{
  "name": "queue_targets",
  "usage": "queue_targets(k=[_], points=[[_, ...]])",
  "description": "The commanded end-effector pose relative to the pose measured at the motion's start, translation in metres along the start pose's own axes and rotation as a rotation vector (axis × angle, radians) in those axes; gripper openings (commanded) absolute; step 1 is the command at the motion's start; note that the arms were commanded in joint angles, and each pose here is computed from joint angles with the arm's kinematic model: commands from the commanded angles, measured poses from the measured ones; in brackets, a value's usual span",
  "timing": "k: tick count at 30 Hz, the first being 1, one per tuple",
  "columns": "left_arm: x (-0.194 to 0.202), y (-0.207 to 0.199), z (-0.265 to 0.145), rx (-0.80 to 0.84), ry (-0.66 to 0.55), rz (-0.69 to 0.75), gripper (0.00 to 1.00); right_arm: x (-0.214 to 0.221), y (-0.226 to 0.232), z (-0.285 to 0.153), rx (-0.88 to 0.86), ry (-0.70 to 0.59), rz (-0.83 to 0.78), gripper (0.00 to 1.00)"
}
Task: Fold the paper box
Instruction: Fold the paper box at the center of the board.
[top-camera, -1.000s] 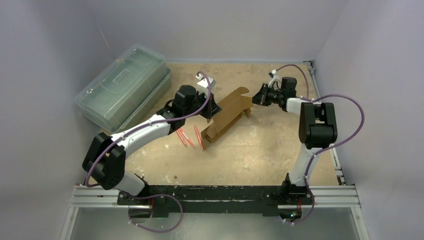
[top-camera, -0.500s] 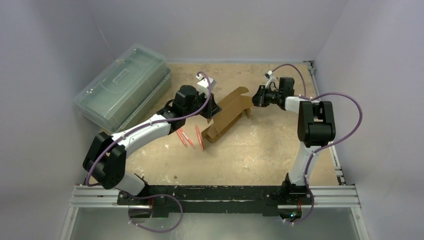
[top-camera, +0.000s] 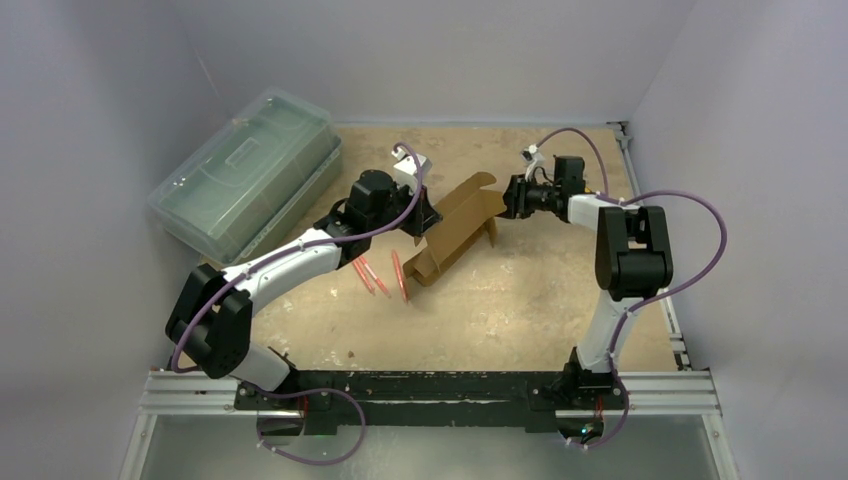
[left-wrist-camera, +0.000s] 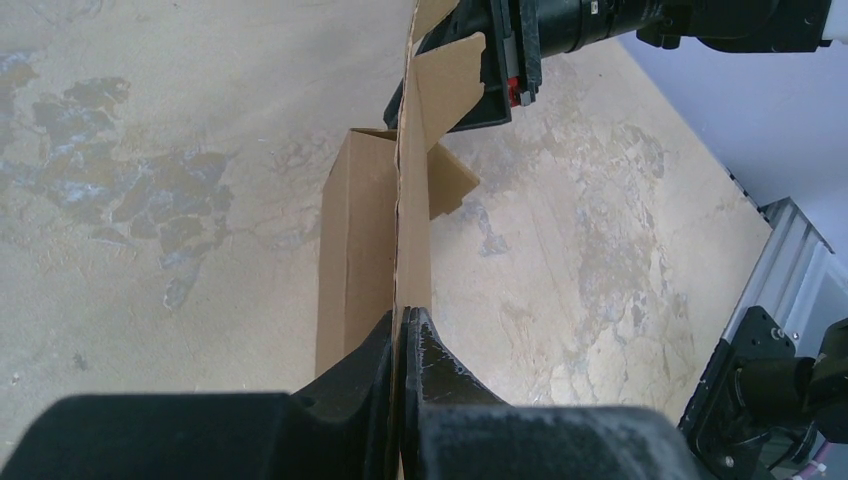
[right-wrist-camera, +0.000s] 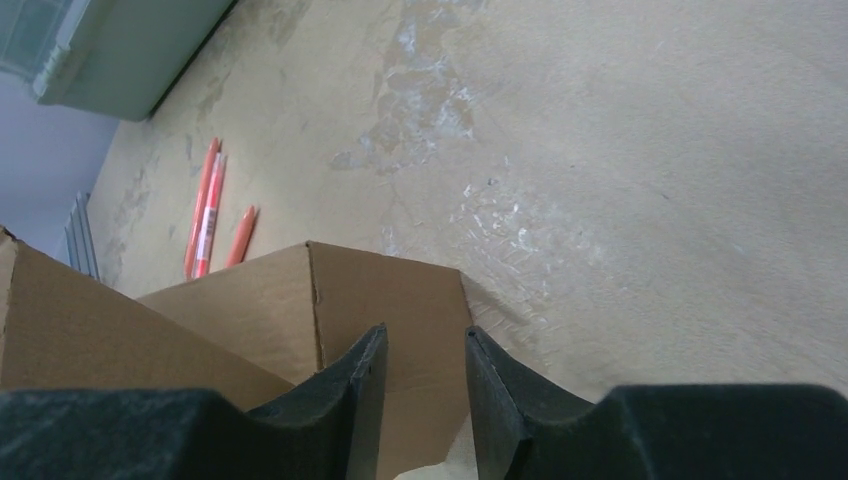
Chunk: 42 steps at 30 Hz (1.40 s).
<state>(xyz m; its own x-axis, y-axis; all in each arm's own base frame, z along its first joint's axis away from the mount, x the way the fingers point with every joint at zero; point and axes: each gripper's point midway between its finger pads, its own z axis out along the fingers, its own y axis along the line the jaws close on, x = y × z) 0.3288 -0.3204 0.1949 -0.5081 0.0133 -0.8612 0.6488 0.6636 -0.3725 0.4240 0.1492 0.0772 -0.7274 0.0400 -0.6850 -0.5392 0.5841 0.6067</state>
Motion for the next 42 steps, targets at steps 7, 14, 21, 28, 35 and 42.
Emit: queue_targets(k=[7,14,21,28,35,42], points=[[-0.02,0.007,0.001,-0.014,-0.052,-0.025,0.0,-0.007,0.02,-0.003,-0.05,0.008,-0.08,0.43],[-0.023,0.011,0.0,0.016,-0.063,-0.069,0.0,-0.005,0.022,-0.001,-0.066,0.015,-0.084,0.5],[-0.018,0.021,0.002,0.03,-0.039,-0.093,0.0,-0.01,0.023,0.012,-0.047,0.026,-0.1,0.49],[-0.018,0.037,-0.001,0.02,-0.031,-0.12,0.0,-0.017,0.025,0.025,-0.018,0.052,-0.11,0.48],[-0.018,0.062,-0.003,-0.022,-0.028,-0.142,0.0,-0.023,0.027,0.034,-0.001,0.07,-0.118,0.48],[-0.014,0.086,-0.002,-0.069,-0.026,-0.165,0.0,-0.018,0.022,0.042,0.044,0.095,-0.115,0.47]])
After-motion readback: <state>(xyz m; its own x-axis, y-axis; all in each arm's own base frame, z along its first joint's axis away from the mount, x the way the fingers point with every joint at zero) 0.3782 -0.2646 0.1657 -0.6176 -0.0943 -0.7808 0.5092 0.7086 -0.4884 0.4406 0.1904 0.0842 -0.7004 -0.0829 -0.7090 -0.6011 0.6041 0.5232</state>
